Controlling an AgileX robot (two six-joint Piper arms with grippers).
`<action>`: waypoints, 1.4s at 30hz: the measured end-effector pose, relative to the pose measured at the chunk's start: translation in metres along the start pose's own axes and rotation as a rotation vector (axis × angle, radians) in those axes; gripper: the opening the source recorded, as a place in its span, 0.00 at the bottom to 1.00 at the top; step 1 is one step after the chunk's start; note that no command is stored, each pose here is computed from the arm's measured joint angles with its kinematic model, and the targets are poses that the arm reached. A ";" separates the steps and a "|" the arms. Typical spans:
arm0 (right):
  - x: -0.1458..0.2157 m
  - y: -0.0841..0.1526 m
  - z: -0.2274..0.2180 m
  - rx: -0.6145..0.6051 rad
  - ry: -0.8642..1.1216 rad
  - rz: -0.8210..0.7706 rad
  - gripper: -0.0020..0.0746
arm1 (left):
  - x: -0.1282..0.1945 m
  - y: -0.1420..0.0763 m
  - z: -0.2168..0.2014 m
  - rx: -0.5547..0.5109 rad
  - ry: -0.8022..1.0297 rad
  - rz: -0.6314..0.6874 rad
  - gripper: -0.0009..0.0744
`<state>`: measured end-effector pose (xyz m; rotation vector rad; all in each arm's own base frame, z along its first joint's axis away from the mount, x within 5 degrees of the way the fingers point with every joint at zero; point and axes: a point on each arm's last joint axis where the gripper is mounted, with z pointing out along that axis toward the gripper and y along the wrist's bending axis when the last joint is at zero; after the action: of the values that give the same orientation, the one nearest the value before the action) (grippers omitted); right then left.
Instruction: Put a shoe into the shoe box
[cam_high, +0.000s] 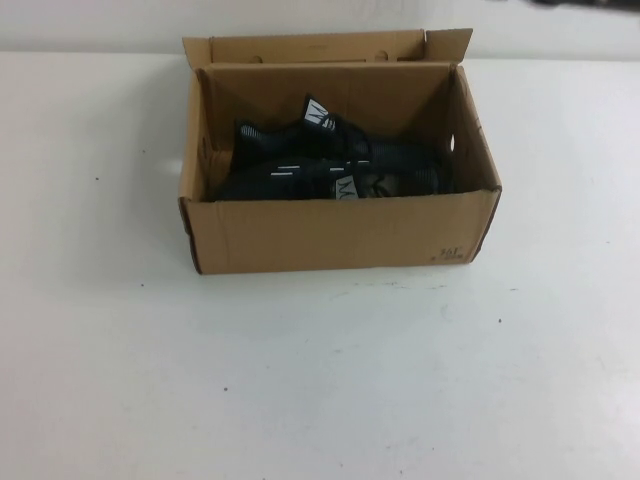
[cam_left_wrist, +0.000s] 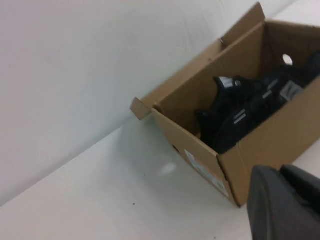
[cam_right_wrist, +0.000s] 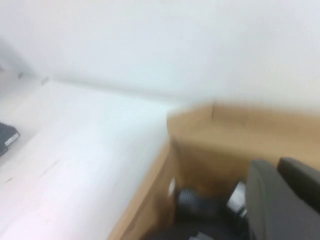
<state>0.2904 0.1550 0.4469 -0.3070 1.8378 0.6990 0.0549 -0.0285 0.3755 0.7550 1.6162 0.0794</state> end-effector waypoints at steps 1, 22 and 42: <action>-0.008 0.006 -0.017 -0.007 -0.035 -0.058 0.04 | -0.001 0.001 -0.001 -0.014 -0.012 -0.030 0.01; 0.138 0.014 -0.228 -0.012 -0.232 -0.331 0.00 | 0.022 -0.016 0.018 0.074 0.001 -0.483 0.01; 0.239 -0.023 -0.211 0.037 -0.184 -0.197 0.00 | 0.030 -0.019 0.022 0.076 0.024 -0.525 0.01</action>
<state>0.0515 0.0390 0.2693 -0.3815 1.6188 0.5377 0.0672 -0.0365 0.3359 0.3677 1.8005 -0.3532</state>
